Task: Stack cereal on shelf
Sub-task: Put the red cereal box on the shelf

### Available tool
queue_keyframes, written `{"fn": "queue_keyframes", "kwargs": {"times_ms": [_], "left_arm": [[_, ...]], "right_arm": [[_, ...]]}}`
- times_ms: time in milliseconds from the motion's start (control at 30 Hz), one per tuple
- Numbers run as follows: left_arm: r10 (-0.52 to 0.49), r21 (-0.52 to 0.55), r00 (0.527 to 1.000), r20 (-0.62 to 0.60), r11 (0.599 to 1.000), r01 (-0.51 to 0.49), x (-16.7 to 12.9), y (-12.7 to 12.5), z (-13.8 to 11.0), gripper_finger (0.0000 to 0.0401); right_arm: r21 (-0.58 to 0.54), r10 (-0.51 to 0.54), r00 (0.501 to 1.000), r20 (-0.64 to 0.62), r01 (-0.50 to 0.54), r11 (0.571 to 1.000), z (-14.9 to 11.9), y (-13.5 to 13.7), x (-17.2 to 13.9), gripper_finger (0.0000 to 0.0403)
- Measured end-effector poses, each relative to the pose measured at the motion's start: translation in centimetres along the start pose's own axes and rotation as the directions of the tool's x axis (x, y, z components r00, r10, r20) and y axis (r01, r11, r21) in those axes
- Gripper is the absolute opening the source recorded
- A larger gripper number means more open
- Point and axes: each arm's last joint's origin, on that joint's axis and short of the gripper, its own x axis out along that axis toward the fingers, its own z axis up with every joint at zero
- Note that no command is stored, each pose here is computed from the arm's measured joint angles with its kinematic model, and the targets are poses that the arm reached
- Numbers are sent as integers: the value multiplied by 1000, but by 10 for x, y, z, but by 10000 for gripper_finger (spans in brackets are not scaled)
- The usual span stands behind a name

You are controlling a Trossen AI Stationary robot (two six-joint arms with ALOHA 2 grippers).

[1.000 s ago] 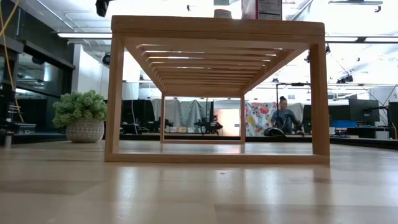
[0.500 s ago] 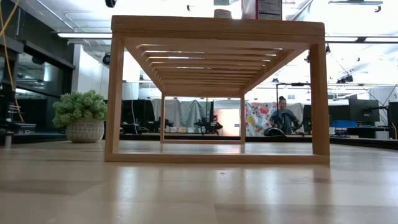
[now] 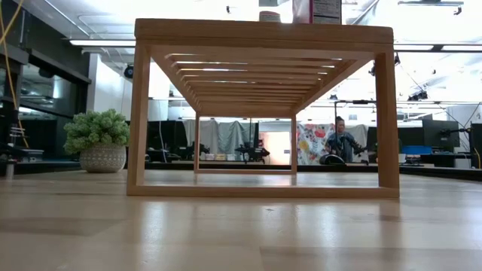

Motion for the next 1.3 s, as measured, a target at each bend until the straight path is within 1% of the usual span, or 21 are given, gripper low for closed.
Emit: {"fn": "queue_keyframes", "kwargs": {"times_ms": [33,67,133,167,233,333,400,500,567,667,733,767,867,1000,1100,1300], "left_arm": [[70,-33,995,-72,997,-73,-1,-3,-5,296],[141,-67,980,-141,986,-152,-1,-6,-10,296],[253,-119,933,-254,950,-290,-1,-11,-22,296],[302,-142,900,-315,922,-359,0,-13,-30,296],[359,-180,838,-411,869,-461,6,-19,-47,296],[424,-209,757,-496,788,-578,22,-35,-73,296],[441,-237,725,-529,744,-625,33,-47,-90,296],[460,-296,682,-569,659,-692,49,-66,-120,296],[473,-340,652,-592,588,-734,57,-78,-141,296],[488,-412,621,-613,473,-779,67,-92,-172,296],[495,-458,611,-618,405,-791,74,-100,-192,296],[500,-475,608,-617,379,-794,77,-103,-200,296],[505,-457,579,-641,355,-816,90,-106,-216,296],[505,-476,584,-636,338,-812,111,-106,-225,296],[506,-479,582,-636,332,-812,115,-106,-227,296],[501,-446,542,-675,308,-841,118,-106,-233,296]], "right_arm": [[-5,-4,1000,-3,4,1000,0,-1,0,0],[-12,-10,1000,-4,10,1000,0,-1,0,0],[-24,-21,1000,-7,21,999,-1,-3,0,0],[-30,-27,1000,-9,26,999,-1,-4,0,0],[-47,-41,999,-19,40,998,-1,-5,0,0],[-74,-63,997,-44,60,995,-2,-9,0,0],[-93,-80,995,-60,75,993,-3,-11,-1,0],[-114,-101,993,-63,93,989,-3,-13,-1,0],[-128,-111,992,-64,103,986,-4,-15,-1,0],[-166,-120,990,-72,106,980,-4,-16,-1,0],[-191,-120,990,-79,103,976,-4,-16,-1,0],[-197,-120,990,-79,102,975,-4,-16,-1,0],[-217,-120,990,-79,100,971,-4,-16,-1,0],[-219,-120,989,-81,99,971,-4,-16,-1,0],[-220,-119,988,-95,96,971,-5,-16,-1,0],[-231,-130,986,-108,102,968,-5,-17,-1,0]]}}
